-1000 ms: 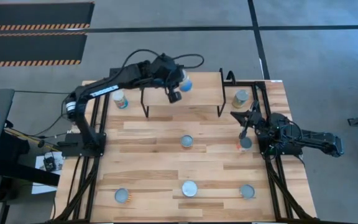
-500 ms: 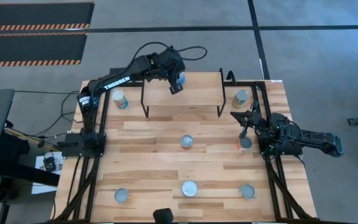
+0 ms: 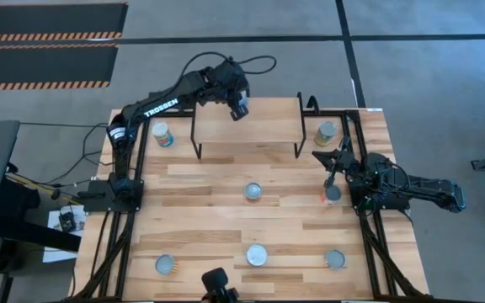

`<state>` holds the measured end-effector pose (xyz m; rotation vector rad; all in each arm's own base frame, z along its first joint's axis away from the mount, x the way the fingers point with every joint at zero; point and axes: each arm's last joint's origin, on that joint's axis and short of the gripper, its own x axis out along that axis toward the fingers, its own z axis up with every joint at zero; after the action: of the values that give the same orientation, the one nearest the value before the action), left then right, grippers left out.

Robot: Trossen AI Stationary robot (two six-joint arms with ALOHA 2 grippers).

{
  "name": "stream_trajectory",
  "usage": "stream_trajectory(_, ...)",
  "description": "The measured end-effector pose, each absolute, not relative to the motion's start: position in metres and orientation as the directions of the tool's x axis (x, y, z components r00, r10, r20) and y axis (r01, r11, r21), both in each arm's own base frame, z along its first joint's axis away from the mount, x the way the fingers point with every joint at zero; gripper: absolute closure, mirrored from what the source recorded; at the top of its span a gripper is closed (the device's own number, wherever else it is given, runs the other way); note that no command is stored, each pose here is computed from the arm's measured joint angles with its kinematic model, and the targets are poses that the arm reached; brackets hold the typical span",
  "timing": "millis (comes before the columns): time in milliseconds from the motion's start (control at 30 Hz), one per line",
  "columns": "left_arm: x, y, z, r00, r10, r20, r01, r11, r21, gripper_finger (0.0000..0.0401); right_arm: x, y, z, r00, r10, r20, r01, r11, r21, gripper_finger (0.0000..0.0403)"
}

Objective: Pick and place cans onto a shelf
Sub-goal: Put the canned peas on the shelf

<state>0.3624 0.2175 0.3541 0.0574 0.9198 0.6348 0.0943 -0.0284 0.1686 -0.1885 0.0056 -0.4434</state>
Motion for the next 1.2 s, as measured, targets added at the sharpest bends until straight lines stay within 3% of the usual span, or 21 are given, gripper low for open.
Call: stream_trajectory(1200,0.358,0.2136,0.3564,0.419,0.511,-0.751,-0.532,0.808,0.253,0.0401,0.0943,-0.0284,0.1682,0.904,-0.426,0.031,0.424,0.887,-0.184,0.0365)
